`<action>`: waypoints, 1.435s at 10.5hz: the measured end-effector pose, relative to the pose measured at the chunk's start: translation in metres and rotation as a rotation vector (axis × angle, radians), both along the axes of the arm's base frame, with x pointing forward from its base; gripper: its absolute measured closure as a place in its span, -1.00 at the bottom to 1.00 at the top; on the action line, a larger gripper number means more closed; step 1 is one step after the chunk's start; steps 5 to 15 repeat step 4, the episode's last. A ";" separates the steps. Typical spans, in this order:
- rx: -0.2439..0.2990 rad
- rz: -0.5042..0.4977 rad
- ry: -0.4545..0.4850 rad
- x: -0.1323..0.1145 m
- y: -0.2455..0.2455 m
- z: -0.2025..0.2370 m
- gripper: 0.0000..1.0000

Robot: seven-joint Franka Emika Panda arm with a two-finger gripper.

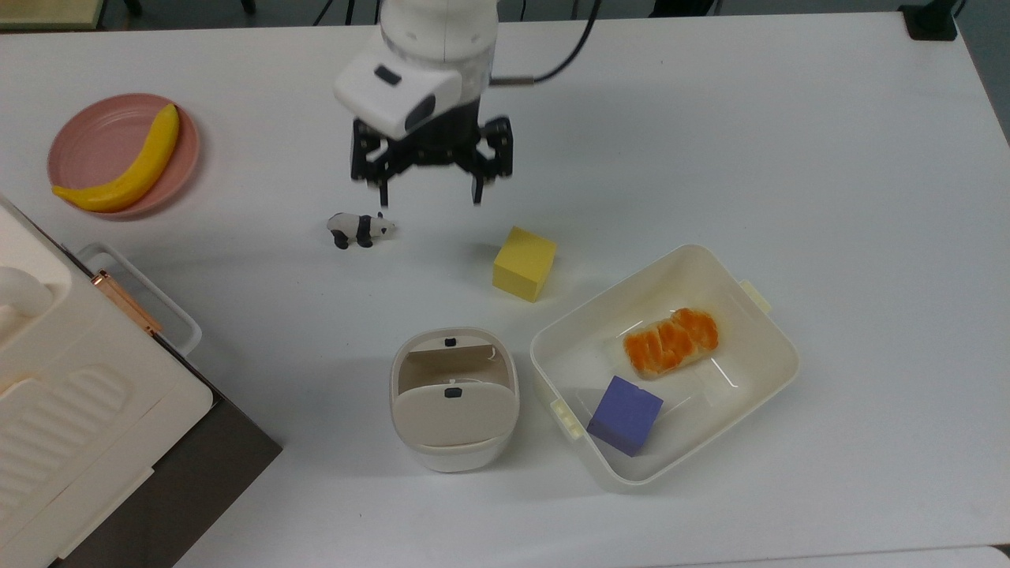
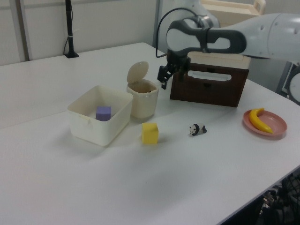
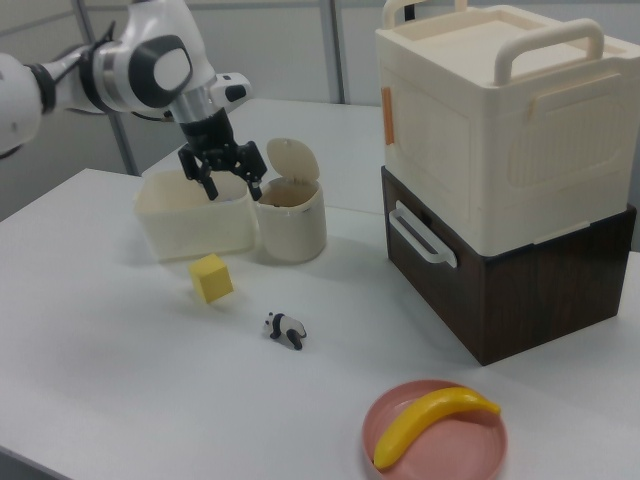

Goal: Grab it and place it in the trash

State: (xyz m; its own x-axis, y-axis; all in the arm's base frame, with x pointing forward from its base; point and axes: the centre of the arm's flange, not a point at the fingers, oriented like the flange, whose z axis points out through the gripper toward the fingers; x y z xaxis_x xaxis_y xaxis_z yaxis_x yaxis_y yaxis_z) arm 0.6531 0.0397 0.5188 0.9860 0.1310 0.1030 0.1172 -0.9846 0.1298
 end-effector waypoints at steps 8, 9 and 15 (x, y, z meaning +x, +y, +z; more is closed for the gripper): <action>-0.001 -0.066 0.131 -0.066 -0.027 0.048 -1.00; -0.001 -0.066 0.131 -0.066 -0.027 0.048 -1.00; -0.001 -0.066 0.131 -0.066 -0.027 0.048 -1.00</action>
